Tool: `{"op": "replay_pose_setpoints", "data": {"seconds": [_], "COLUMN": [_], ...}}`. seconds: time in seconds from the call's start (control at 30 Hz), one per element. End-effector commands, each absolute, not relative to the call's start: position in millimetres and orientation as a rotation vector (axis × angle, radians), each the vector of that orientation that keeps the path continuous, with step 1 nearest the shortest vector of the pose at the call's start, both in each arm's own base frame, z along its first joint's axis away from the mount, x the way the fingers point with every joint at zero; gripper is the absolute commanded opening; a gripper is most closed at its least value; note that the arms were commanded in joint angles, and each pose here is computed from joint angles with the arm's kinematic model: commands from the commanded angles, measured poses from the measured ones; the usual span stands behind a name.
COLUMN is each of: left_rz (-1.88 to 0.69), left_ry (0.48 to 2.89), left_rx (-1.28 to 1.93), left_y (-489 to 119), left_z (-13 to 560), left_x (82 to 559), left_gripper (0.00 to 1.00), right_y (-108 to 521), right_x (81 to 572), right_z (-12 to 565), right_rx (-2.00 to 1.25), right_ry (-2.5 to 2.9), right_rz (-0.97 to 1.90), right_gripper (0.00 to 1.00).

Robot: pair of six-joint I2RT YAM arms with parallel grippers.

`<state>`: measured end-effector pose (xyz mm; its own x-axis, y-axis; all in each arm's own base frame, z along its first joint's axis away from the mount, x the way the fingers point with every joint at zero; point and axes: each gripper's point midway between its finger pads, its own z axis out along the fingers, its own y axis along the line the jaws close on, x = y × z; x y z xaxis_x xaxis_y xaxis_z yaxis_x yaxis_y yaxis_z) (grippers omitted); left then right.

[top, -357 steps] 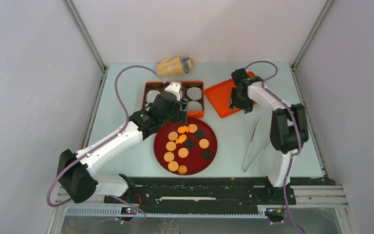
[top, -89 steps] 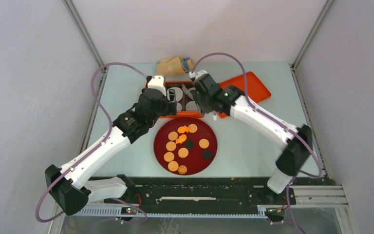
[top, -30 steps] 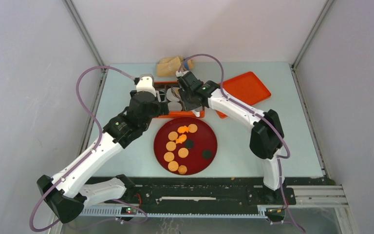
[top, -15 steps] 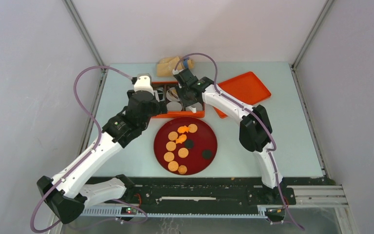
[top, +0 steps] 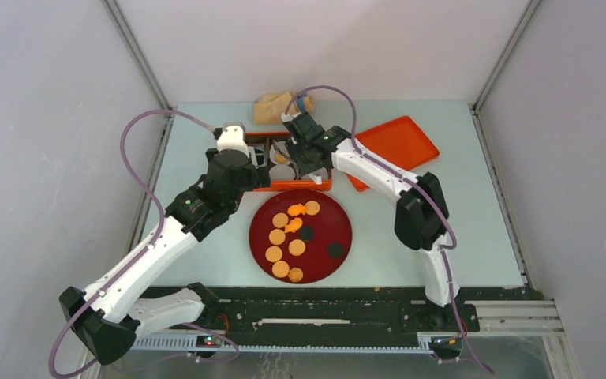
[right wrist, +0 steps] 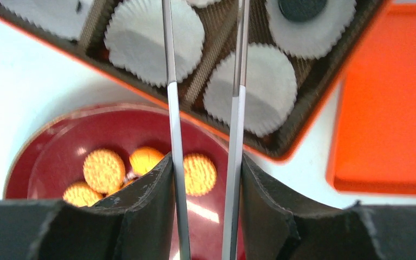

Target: Pack the cookies

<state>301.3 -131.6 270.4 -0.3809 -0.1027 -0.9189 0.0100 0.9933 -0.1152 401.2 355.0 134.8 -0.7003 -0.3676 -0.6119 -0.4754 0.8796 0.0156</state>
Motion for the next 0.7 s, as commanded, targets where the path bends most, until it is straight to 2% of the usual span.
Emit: {"op": "replay_pose_setpoints", "data": {"seconds": [0.0,0.2,0.53,0.67], "left_rz": [-0.145,-0.157,-0.242,-0.276], "left_ry": [1.927,1.927,1.952,1.955], "left_rx": [-0.083,-0.095,-0.069,-0.061], "left_y": [-130,-131,-150,-156], "left_z": [278,282,280,280], "left_x": [300,301,305,305], "left_gripper": [0.85,0.84,0.84,0.84], "right_y": [343,310,239,228], "right_x": [366,281,138,104], "right_z": [234,253,193,173], "right_rx": [-0.577,-0.618,-0.675,-0.661], "right_ry": [2.207,2.197,2.443,2.521], "right_rz": [0.267,0.262,0.296,0.333], "right_gripper": [0.48,0.47,0.48,0.48]}}
